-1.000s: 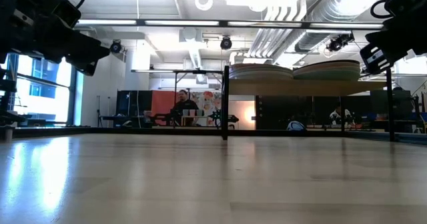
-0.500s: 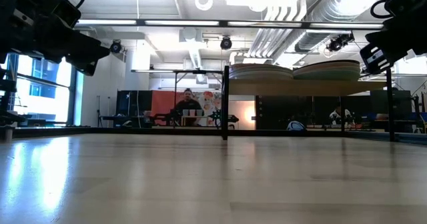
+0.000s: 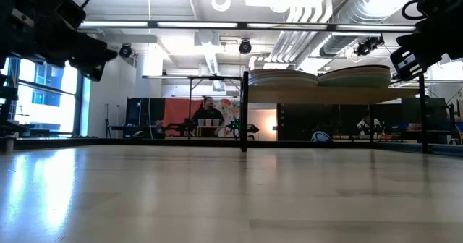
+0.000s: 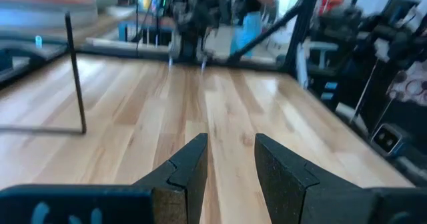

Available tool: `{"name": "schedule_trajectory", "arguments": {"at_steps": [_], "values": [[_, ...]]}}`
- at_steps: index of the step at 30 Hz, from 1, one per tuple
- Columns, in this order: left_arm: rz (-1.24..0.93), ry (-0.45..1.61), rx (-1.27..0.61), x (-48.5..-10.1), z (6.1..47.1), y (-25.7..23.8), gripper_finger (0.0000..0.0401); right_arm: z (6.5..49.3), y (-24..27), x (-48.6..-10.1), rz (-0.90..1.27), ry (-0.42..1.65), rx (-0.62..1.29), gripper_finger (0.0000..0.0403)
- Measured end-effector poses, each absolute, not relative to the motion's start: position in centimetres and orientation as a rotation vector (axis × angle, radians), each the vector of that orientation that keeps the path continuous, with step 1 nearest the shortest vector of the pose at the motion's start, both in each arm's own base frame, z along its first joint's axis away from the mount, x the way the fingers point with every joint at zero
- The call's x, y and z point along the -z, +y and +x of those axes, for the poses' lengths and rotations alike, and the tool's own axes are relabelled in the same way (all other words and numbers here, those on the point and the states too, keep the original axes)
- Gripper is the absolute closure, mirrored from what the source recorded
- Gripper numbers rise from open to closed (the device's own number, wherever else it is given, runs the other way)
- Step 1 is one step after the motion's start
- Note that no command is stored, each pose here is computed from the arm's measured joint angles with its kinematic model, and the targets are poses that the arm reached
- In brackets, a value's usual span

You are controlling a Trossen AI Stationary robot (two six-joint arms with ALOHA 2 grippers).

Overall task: Place and stack plates onto a shelf
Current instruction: Return to Home Position

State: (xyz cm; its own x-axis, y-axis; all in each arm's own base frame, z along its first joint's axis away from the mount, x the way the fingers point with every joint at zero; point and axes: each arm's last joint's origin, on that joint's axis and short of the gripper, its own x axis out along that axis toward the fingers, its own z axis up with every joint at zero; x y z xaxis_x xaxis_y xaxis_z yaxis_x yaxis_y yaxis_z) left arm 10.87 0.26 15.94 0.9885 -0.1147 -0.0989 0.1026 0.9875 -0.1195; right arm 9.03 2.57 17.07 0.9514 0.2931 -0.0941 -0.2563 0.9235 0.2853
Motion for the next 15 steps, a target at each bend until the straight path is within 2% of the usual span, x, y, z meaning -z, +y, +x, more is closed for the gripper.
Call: {"name": "schedule_trajectory", "arguments": {"at_steps": [15], "values": [[-0.089, -0.083, 0.123, -17.5, 9.6, 0.1, 0.0288, 9.0, 2.6, -17.1, 0.274, 0.137, -0.283, 0.0295]]}}
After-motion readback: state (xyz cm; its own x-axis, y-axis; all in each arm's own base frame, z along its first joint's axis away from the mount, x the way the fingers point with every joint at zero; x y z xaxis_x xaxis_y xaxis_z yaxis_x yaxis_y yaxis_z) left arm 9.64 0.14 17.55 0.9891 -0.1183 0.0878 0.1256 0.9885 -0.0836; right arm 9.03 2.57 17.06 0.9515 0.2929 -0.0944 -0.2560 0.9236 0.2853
